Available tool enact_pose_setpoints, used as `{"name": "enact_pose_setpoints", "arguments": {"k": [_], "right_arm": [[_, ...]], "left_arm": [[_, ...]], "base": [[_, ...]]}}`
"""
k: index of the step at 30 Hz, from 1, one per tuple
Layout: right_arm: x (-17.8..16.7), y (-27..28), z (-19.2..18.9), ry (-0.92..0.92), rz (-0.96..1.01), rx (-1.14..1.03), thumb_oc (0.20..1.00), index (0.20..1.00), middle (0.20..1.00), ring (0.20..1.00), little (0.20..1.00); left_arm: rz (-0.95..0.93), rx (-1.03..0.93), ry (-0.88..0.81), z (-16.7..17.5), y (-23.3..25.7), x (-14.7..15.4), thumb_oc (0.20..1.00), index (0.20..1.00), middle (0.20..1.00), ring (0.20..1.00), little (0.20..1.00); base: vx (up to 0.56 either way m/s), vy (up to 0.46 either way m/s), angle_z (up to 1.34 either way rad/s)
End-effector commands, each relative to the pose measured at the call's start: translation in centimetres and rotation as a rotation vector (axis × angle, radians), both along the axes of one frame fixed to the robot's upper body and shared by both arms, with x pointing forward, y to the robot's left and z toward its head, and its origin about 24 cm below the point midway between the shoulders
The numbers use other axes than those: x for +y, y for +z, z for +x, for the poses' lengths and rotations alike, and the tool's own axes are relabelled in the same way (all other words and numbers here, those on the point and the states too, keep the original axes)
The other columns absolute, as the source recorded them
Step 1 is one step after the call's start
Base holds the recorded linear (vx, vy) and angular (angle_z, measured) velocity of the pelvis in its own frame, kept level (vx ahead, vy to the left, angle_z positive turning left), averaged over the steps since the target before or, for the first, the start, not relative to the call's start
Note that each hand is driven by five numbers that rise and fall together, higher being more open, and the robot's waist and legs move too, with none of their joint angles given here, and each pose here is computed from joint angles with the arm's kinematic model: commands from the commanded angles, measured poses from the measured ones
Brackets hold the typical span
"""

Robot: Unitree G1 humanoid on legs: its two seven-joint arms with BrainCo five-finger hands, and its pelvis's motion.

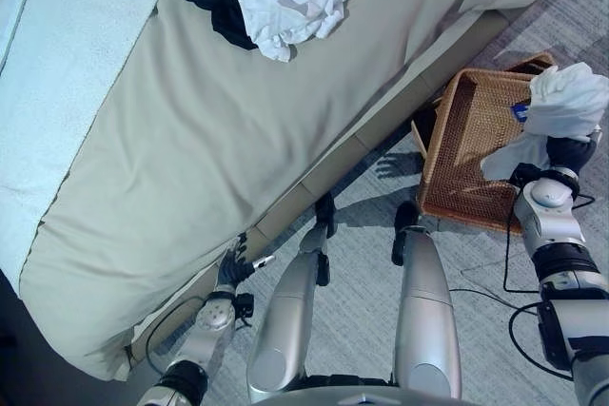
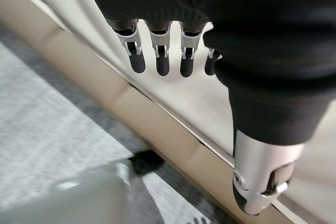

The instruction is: Pick up clothes into the bucket

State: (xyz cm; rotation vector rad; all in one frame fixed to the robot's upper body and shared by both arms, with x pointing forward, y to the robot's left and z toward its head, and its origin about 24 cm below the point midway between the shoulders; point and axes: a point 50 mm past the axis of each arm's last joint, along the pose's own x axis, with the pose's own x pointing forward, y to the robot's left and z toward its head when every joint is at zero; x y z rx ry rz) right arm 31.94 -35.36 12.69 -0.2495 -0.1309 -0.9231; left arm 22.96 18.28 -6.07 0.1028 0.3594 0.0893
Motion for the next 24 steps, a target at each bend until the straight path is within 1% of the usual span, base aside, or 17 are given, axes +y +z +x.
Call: {"name": "enact_pose_setpoints", "arguments": {"k": [1, 2, 7, 12, 18, 20, 23, 24], "right_arm": [[-2.3, 4.7, -0.3, -0.087, -0.151, -0.065, 0.890, 0.890, 0.890, 0.890, 0.890], [-2.7, 4.7, -0.3, -0.099, -0.162, -0.026, 1.000, 1.000, 1.000, 1.000, 1.000], [-2.7, 5.0, 0.2, -0.104, -0.204, 0.024, 1.000, 1.000, 1.000, 1.000, 1.000], [-2.0, 4.0, 0.8, -0.071, -0.214, 0.089, 1.000, 1.000, 1.000, 1.000, 1.000], [-0.3, 2.7, 1.3, 0.010, -0.237, 0.111, 1.000, 1.000, 1.000, 1.000, 1.000], [0.7, 1.1, 1.3, 0.050, -0.229, 0.134, 1.000, 1.000, 1.000, 1.000, 1.000], [2.4, -2.0, 0.7, 0.106, -0.201, 0.186, 1.000, 1.000, 1.000, 1.000, 1.000], [2.4, -2.0, 0.7, 0.106, -0.200, 0.186, 1.000, 1.000, 1.000, 1.000, 1.000]], "left_arm": [[0.037, -0.059, 0.053, 0.8, 1.0, 1.0, 1.000, 1.000, 1.000, 1.000, 1.000], [0.032, -0.073, 0.064, 1.0, 1.3, 1.1, 1.000, 1.000, 1.000, 1.000, 1.000], [0.013, -0.072, 0.086, 1.1, 1.2, 1.0, 1.000, 1.000, 1.000, 1.000, 1.000], [0.007, -0.060, 0.116, 1.2, 0.9, 1.1, 1.000, 1.000, 1.000, 1.000, 1.000], [-0.022, -0.088, 0.185, 1.7, 1.5, 1.8, 1.000, 1.000, 1.000, 1.000, 1.000], [-0.049, -0.114, 0.259, 1.9, 1.9, 2.7, 1.000, 1.000, 1.000, 1.000, 1.000], [-0.120, -0.182, 0.416, 2.1, 3.0, 4.4, 1.000, 1.000, 1.000, 1.000, 1.000], [-0.120, -0.182, 0.416, 2.1, 3.0, 4.4, 1.000, 1.000, 1.000, 1.000, 1.000]], "base": [[0.01, 0.025, -0.05], [0.00, 0.013, -0.03], [0.00, 0.000, -0.01], [0.00, 0.000, 0.00], [-0.03, -0.012, 0.00], [-0.04, -0.010, -0.02], [-0.02, -0.013, -0.01], [-0.03, -0.018, 0.04]]}}
